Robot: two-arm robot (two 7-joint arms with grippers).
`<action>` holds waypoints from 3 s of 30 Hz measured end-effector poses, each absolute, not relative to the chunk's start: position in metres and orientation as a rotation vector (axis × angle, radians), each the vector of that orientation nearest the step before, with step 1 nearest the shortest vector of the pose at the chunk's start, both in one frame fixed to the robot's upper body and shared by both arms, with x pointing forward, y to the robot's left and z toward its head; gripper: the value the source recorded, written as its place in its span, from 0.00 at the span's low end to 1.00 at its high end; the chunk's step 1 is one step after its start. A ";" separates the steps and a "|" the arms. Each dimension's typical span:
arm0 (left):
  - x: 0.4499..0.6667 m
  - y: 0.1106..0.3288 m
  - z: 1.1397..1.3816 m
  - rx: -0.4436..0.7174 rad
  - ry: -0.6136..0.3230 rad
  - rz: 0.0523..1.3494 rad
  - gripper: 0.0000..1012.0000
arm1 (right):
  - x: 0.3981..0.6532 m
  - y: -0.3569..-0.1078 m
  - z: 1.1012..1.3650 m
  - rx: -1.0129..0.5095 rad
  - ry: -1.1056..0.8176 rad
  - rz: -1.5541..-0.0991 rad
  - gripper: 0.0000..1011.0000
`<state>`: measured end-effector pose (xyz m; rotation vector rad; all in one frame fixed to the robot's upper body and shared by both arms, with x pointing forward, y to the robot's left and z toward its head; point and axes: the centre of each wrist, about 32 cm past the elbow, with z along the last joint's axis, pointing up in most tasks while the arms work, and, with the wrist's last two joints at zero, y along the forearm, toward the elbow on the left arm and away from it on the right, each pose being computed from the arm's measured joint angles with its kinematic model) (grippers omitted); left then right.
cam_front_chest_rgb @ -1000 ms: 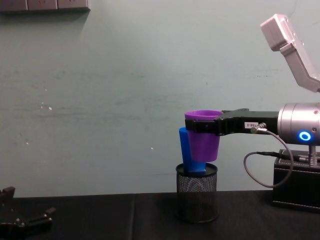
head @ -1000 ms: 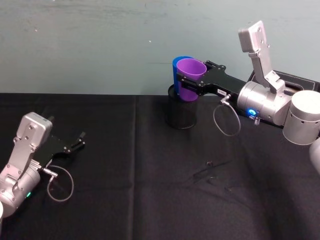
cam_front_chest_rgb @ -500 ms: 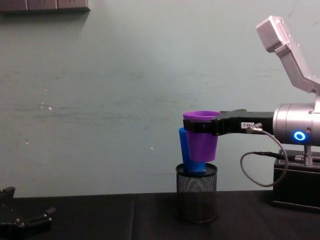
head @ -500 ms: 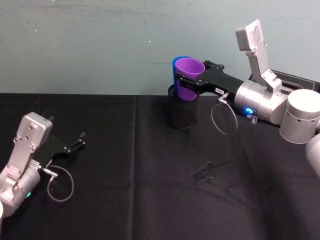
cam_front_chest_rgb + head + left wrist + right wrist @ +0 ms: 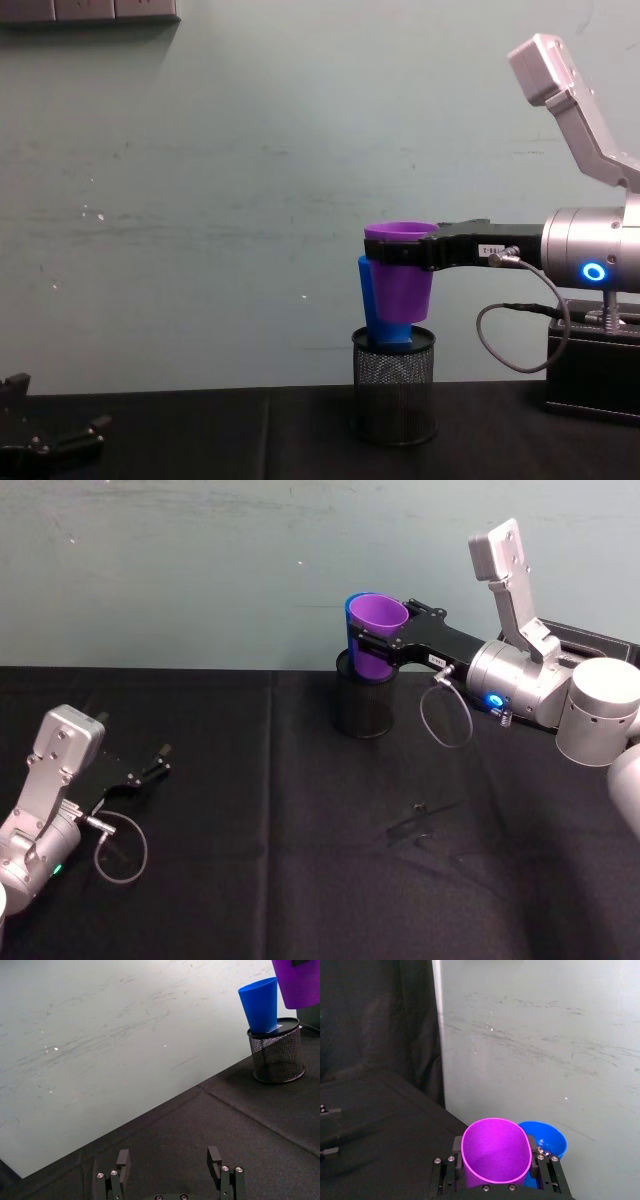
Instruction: Pick up one cup with a gripper and tap it against the other cup.
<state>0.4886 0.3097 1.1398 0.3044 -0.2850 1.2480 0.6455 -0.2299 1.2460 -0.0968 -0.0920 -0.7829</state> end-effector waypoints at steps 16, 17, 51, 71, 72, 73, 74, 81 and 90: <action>0.489 0.310 1.140 0.304 -0.285 1.248 1.00 | 0.645 -0.230 1.247 -0.096 -0.095 -0.783 0.72; 0.489 0.310 1.140 0.304 -0.285 1.248 1.00 | 0.645 -0.230 1.247 -0.096 -0.095 -0.783 0.72; 0.489 0.310 1.140 0.304 -0.285 1.248 1.00 | 0.645 -0.230 1.247 -0.097 -0.095 -0.783 0.72; 0.489 0.310 1.140 0.304 -0.285 1.248 1.00 | 0.645 -0.230 1.247 -0.097 -0.095 -0.783 0.72; 0.489 0.310 1.140 0.304 -0.285 1.248 1.00 | 0.645 -0.230 1.247 -0.097 -0.095 -0.783 0.72; 0.489 0.310 1.140 0.304 -0.285 1.248 1.00 | 0.645 -0.230 1.247 -0.097 -0.095 -0.783 0.72; 0.489 0.310 1.140 0.304 -0.285 1.248 1.00 | 0.645 -0.230 1.247 -0.097 -0.095 -0.783 0.72; 0.489 0.310 1.140 0.304 -0.285 1.248 1.00 | 0.645 -0.230 1.247 -0.097 -0.095 -0.783 0.72; 0.489 0.310 1.140 0.304 -0.285 1.248 1.00 | 0.645 -0.229 1.242 -0.096 -0.071 -0.781 0.72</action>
